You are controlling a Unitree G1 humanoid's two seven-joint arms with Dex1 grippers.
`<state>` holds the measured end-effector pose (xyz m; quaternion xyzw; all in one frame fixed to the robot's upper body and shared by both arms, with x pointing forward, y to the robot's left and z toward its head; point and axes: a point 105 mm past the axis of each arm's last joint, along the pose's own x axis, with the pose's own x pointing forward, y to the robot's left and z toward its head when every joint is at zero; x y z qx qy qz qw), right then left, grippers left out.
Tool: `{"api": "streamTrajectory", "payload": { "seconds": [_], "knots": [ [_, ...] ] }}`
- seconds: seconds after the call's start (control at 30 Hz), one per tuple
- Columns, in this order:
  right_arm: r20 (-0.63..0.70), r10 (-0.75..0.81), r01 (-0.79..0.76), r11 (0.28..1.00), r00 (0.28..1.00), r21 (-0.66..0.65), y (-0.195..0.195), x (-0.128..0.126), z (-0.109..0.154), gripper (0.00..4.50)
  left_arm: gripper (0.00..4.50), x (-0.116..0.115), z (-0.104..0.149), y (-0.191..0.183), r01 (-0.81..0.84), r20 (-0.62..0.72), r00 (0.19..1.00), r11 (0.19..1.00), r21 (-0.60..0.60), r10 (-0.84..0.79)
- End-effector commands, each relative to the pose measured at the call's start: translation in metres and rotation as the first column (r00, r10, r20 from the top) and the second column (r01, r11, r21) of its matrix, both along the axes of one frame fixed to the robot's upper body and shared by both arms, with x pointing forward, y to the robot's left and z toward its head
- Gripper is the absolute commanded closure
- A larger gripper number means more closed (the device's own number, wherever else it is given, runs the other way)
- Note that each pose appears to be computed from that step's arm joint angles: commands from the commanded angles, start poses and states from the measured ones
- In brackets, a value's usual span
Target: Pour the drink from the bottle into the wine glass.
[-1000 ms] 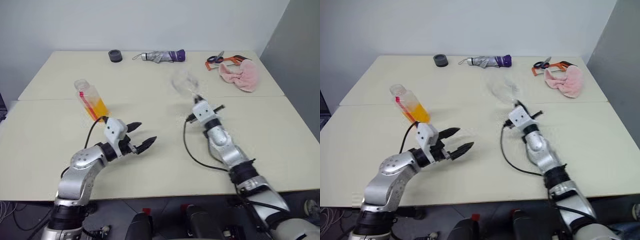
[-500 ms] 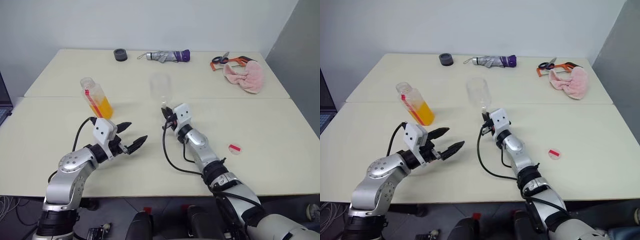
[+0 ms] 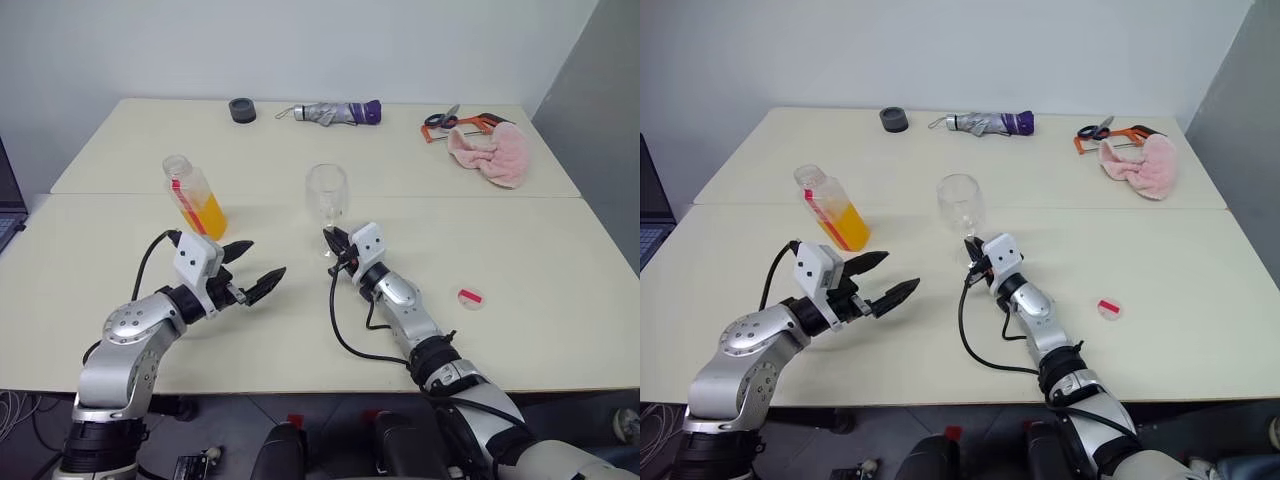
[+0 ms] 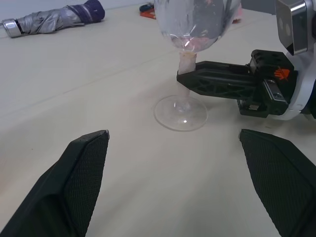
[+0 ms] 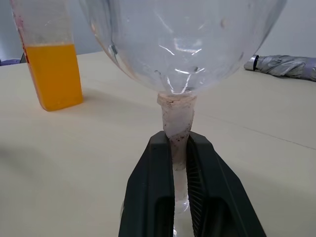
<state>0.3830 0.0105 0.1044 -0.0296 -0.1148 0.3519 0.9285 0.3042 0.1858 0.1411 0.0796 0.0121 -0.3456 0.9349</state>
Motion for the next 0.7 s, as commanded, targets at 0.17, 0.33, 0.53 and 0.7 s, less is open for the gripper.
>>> {"api": "streamTrajectory", "payload": {
  "seconds": [0.17,0.33,0.53,0.7],
  "knots": [
    [-0.069,0.046,-0.047,0.999,0.997,-0.012,0.005,-0.005,-0.014,4.41,0.00,0.003,0.043,0.012,0.007,0.134,0.991,1.000,0.014,-0.009],
    [-0.081,0.045,-0.046,0.999,0.996,-0.008,0.005,-0.003,-0.013,4.41,0.00,0.004,0.069,0.012,0.034,0.202,0.979,0.999,0.038,-0.041],
    [-0.088,0.045,-0.045,0.999,0.995,0.001,0.005,-0.001,-0.011,4.06,0.00,0.006,0.083,0.006,0.060,0.237,0.969,0.996,0.060,-0.073],
    [-0.090,0.045,-0.044,0.999,0.995,0.009,0.005,-0.001,-0.010,2.54,0.00,0.008,0.085,0.002,0.072,0.245,0.966,0.995,0.072,-0.088]
  ]
}}
